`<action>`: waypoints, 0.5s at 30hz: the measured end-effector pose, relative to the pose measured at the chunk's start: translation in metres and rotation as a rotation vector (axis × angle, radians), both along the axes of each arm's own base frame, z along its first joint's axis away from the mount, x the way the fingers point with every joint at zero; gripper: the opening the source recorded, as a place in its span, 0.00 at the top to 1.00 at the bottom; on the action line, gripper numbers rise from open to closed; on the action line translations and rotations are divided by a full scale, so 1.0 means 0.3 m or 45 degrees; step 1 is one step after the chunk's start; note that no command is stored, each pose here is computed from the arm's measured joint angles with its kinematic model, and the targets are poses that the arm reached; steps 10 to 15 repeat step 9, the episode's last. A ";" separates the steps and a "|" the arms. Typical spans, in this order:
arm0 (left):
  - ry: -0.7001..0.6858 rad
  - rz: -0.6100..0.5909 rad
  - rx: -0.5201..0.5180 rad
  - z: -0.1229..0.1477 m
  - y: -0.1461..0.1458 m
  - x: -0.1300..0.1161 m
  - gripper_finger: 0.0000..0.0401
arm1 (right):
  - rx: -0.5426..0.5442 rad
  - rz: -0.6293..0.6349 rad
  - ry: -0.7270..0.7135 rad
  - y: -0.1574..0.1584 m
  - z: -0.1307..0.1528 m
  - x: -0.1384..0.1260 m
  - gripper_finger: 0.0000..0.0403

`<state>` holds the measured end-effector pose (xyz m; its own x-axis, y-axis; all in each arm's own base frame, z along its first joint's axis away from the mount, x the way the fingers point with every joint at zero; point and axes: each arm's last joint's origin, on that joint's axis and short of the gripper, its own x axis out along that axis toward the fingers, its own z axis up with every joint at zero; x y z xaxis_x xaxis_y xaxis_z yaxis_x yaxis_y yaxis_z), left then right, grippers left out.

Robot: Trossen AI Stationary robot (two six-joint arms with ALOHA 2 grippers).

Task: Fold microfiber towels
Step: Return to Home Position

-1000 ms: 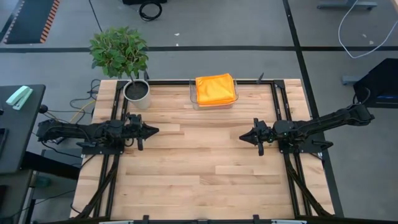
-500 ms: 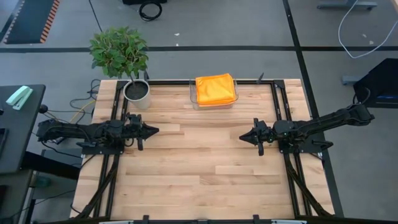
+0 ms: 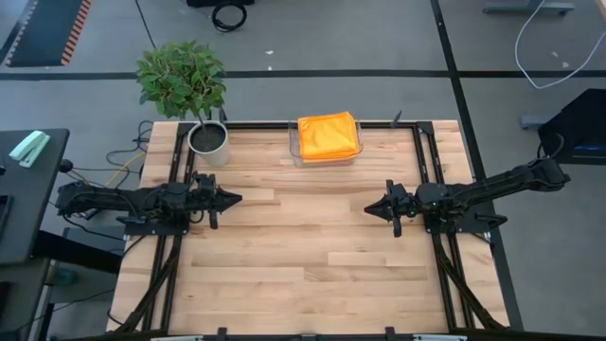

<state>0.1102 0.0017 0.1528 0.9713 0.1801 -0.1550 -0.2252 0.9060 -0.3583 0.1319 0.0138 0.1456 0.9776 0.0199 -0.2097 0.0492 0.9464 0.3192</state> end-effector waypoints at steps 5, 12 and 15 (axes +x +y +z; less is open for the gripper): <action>0.000 0.000 0.000 0.000 0.000 0.000 0.91 | 0.000 0.000 0.000 0.000 0.000 0.000 0.94; 0.000 0.000 0.000 0.000 0.000 0.000 0.93 | 0.000 0.000 0.000 0.000 0.000 0.000 0.94; 0.000 0.000 0.000 0.000 0.000 0.000 0.93 | 0.000 0.000 0.000 0.000 0.000 0.000 0.94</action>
